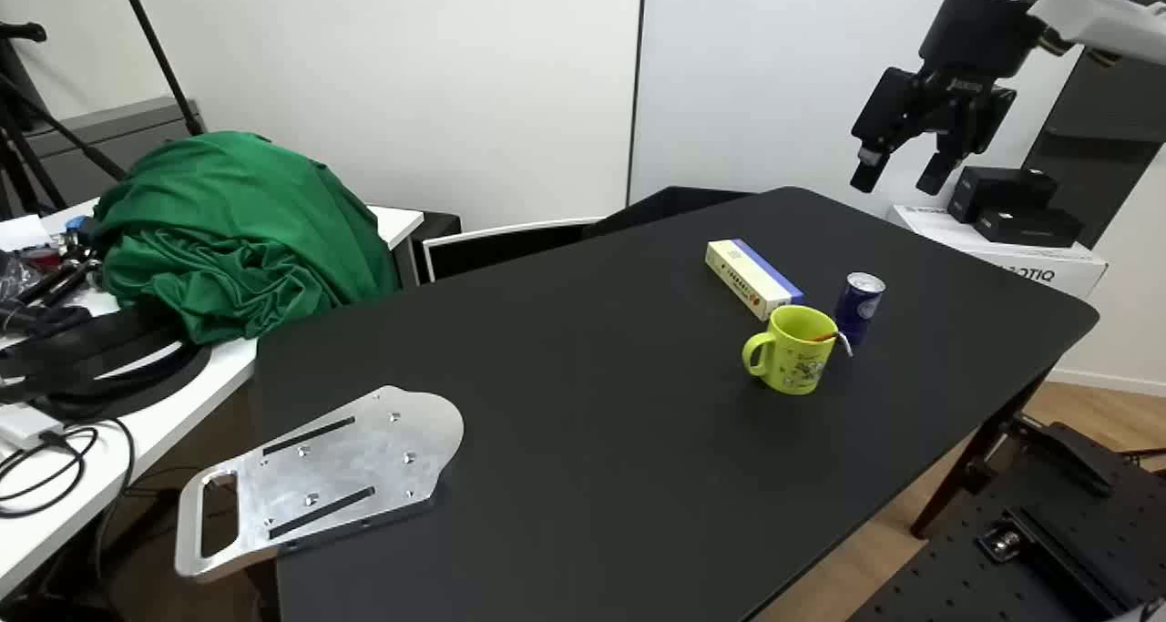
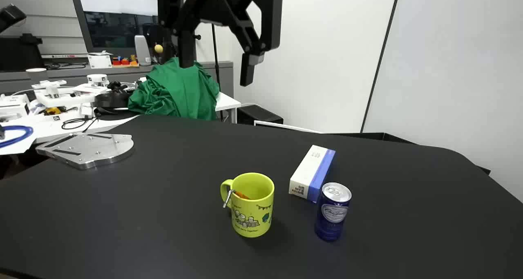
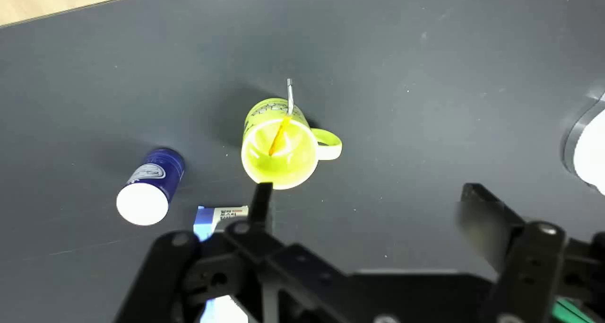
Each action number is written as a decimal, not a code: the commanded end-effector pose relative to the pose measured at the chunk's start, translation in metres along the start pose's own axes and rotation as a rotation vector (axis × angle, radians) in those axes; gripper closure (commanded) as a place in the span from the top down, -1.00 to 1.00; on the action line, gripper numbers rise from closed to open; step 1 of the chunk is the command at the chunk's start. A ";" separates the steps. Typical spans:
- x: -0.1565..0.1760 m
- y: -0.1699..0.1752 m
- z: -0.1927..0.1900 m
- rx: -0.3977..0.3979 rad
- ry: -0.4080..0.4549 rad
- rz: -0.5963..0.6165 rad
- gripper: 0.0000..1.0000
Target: Take the Allen key out of the mug and put it on the table
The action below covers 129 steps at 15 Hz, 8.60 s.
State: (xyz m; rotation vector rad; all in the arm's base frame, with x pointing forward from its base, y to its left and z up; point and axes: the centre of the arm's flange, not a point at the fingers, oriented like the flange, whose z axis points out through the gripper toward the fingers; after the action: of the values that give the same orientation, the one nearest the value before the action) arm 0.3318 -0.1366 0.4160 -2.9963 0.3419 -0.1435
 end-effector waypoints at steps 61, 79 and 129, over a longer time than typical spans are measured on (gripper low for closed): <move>0.043 -0.004 0.208 -0.258 -0.193 0.134 1.00; 0.056 -0.012 0.189 -0.233 -0.161 0.140 -0.95; 0.072 -0.128 0.314 -0.066 -0.232 -0.076 -0.95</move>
State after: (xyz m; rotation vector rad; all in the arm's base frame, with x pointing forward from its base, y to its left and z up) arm 0.4527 0.0070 0.1361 -3.0235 0.1604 0.0953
